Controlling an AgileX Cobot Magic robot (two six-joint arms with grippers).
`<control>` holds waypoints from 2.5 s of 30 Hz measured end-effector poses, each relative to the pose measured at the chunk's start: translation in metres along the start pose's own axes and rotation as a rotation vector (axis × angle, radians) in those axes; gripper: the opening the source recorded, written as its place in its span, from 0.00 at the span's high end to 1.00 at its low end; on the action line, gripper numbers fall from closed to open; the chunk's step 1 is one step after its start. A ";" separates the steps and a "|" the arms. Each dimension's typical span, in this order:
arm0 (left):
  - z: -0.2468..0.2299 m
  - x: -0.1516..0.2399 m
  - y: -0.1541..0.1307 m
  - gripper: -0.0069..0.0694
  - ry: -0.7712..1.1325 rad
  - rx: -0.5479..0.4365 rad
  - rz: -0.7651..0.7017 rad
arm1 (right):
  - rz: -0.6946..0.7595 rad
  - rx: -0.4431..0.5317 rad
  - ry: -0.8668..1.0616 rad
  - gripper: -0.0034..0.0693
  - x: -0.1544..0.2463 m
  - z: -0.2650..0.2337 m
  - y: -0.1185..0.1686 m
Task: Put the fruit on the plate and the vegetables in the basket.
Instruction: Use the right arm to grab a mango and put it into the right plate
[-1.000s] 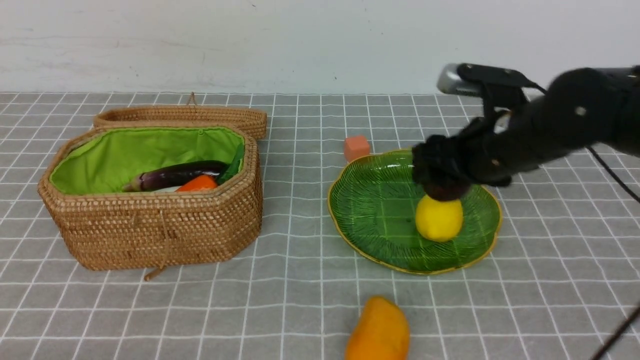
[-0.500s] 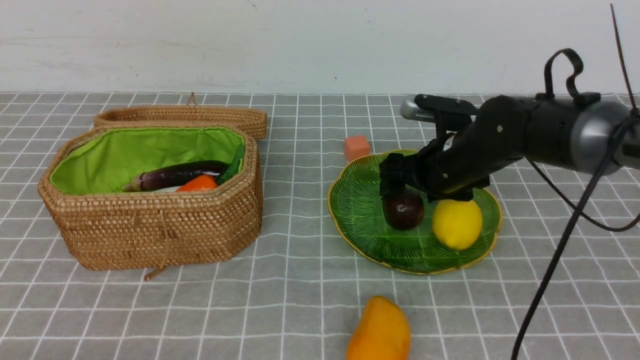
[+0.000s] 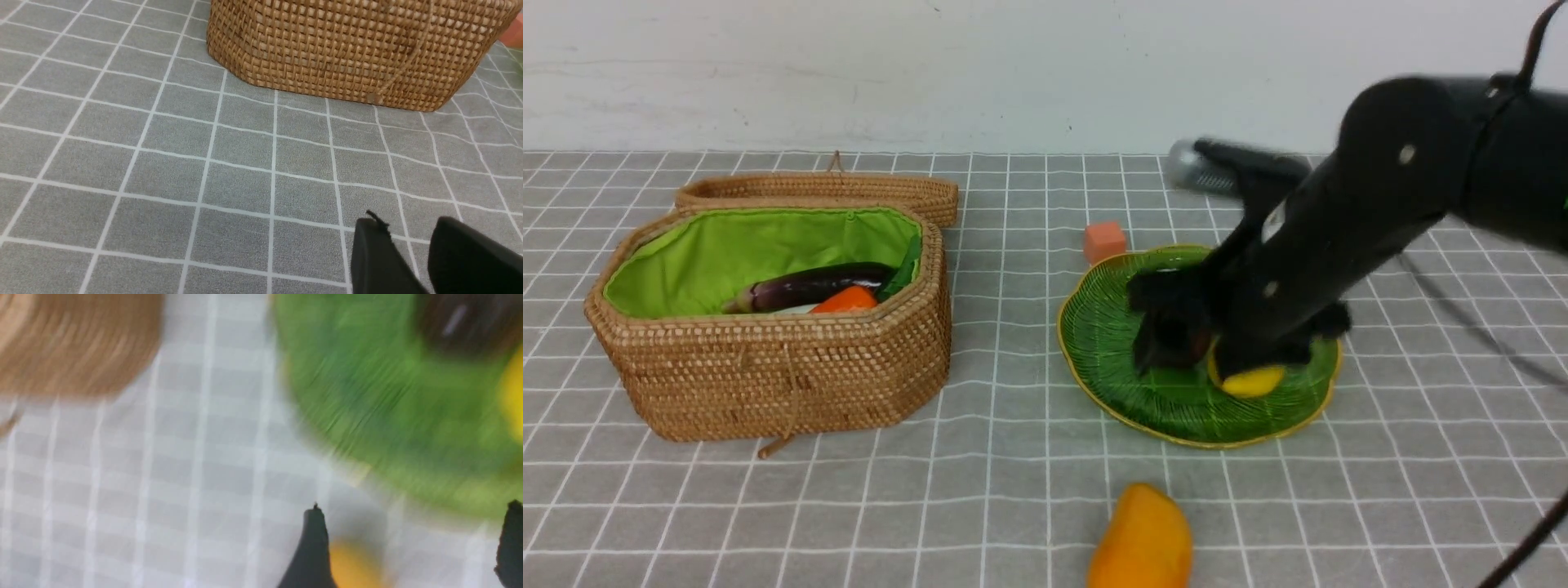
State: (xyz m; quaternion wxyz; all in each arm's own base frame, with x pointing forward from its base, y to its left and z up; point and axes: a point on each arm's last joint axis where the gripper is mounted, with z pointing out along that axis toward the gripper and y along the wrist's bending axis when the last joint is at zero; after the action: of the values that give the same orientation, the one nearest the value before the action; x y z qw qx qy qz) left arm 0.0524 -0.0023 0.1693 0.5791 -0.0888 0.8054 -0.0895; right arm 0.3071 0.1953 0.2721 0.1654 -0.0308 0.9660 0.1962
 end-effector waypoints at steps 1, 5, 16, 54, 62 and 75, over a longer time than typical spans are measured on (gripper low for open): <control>0.000 0.000 0.000 0.64 0.000 0.000 0.000 | 0.018 0.002 0.047 0.19 0.017 0.005 0.008; 0.000 0.000 0.000 0.64 0.000 0.000 0.000 | 0.056 0.034 0.169 0.19 0.062 0.026 0.024; 0.000 0.000 0.000 0.63 0.000 0.000 0.000 | 0.090 0.107 0.180 0.19 0.082 0.054 0.017; 0.000 0.000 0.000 0.60 0.000 0.000 0.000 | 0.112 0.104 -0.139 0.20 -0.019 0.013 -0.056; 0.000 0.000 0.000 0.60 0.000 0.000 0.000 | 0.186 0.089 -0.184 0.16 -0.026 0.026 -0.059; 0.000 0.000 0.000 0.60 0.000 0.000 0.000 | 0.116 0.100 -0.257 0.17 -0.021 -0.028 -0.050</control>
State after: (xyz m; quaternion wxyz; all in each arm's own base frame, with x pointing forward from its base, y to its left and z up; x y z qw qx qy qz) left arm 0.0524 -0.0023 0.1693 0.5791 -0.0888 0.8054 -0.0895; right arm 0.3244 0.1378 0.2848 0.2776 0.0587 0.9456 0.1593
